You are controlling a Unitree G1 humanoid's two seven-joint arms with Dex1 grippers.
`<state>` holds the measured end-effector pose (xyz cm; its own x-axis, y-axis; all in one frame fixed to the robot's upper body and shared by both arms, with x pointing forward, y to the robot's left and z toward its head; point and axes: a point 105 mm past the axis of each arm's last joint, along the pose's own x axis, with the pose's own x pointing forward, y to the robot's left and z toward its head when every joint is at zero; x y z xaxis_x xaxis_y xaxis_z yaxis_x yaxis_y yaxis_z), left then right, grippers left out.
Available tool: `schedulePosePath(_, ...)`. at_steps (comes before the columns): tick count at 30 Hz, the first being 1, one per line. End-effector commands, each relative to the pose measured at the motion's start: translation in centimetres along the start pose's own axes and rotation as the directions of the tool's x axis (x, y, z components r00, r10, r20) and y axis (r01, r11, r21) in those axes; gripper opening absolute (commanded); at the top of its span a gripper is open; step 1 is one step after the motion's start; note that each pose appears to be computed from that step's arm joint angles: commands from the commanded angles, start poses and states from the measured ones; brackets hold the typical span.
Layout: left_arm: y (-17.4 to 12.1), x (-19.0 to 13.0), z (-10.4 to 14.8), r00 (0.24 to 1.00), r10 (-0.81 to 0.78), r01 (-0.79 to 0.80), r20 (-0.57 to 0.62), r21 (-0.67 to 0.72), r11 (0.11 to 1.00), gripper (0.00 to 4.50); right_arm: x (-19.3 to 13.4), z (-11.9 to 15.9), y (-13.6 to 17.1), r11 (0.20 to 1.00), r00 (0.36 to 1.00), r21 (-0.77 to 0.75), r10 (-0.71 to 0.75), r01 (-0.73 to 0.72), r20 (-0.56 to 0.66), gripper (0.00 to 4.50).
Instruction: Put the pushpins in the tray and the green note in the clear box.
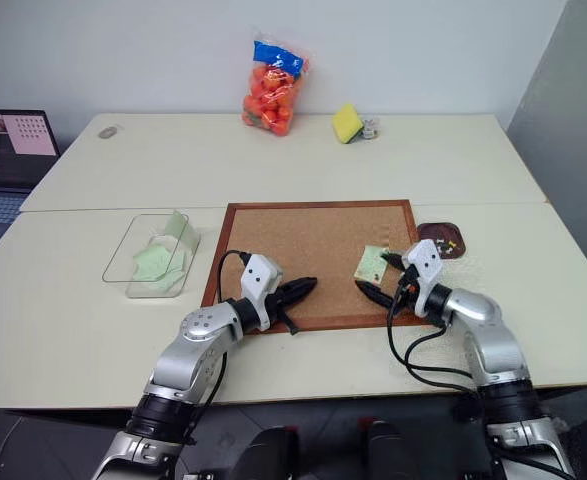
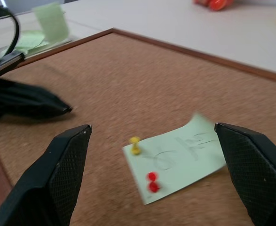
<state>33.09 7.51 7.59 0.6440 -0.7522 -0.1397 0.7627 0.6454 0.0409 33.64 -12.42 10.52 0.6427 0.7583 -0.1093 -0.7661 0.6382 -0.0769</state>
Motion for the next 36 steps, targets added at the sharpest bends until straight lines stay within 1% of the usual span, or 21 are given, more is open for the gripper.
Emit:
schedulePosePath(1, -1.1, 0.3, -1.5, 0.998, -0.036, 0.034, -0.044, -0.03, 0.999, 0.0, 0.3, 0.7, 0.5, 0.999, 0.999, -0.042, 0.03, -0.029, 0.024, 4.44)
schedulePosePath(11, -1.2, 0.3, -1.4, 0.998, -0.035, 0.034, -0.043, -0.026, 0.999, 0.0, 0.7, -0.8, -0.1, 0.999, 1.0, -0.029, 0.014, -0.014, -0.016, 4.44)
schedulePosePath(15, -1.2, 0.3, -1.4, 0.998, -0.037, 0.036, -0.042, -0.024, 0.999, 0.0, 0.8, -0.9, -0.2, 1.0, 1.0, -0.028, 0.009, -0.01, -0.013, 4.44)
schedulePosePath(18, -1.2, 0.3, -1.4, 0.998, -0.039, 0.038, -0.042, -0.023, 0.999, 0.0, 0.9, -0.7, -0.4, 1.0, 1.0, -0.021, 0.0, 0.0, -0.001, 4.0)
schedulePosePath(20, -1.3, 0.3, -1.4, 0.998, -0.04, 0.039, -0.042, -0.023, 0.999, 0.0, 0.9, -0.6, -0.5, 1.0, 1.0, -0.019, -0.004, 0.005, 0.003, 3.55)
schedulePosePath(23, -1.3, 0.3, -1.3, 0.998, -0.04, 0.039, -0.041, -0.022, 0.999, 0.0, 0.9, -0.5, -0.7, 1.0, 1.0, -0.016, -0.01, 0.01, 0.008, 3.1)
schedulePosePath(31, -1.3, 0.4, -1.2, 0.998, -0.04, 0.039, -0.039, -0.023, 0.999, 0.0, 0.8, -0.8, -0.7, 1.0, 1.0, -0.026, -0.012, 0.012, -0.007, 1.31)
schedulePosePath(32, -1.3, 0.4, -1.2, 0.998, -0.04, 0.039, -0.039, -0.024, 0.999, 0.0, 0.8, -0.9, -0.7, 1.0, 1.0, -0.028, -0.011, 0.011, -0.01, 1.17)
schedulePosePath(33, -1.3, 0.4, -1.2, 0.998, -0.039, 0.038, -0.039, -0.024, 0.999, 0.0, 0.8, -1.0, -0.7, 0.999, 1.0, -0.032, -0.011, 0.01, -0.016, 0.82)
schedulePosePath(34, -1.3, 0.4, -1.2, 0.999, -0.038, 0.037, -0.039, -0.024, 0.999, 0.0, 0.8, -1.0, -0.7, 0.999, 1.0, -0.034, -0.011, 0.01, -0.018, 0.68)
schedulePosePath(36, -1.3, 0.4, -1.2, 0.999, -0.036, 0.035, -0.039, -0.024, 0.999, 0.0, 0.8, -1.0, -0.7, 0.999, 1.0, -0.035, -0.013, 0.012, -0.019, 0.25)
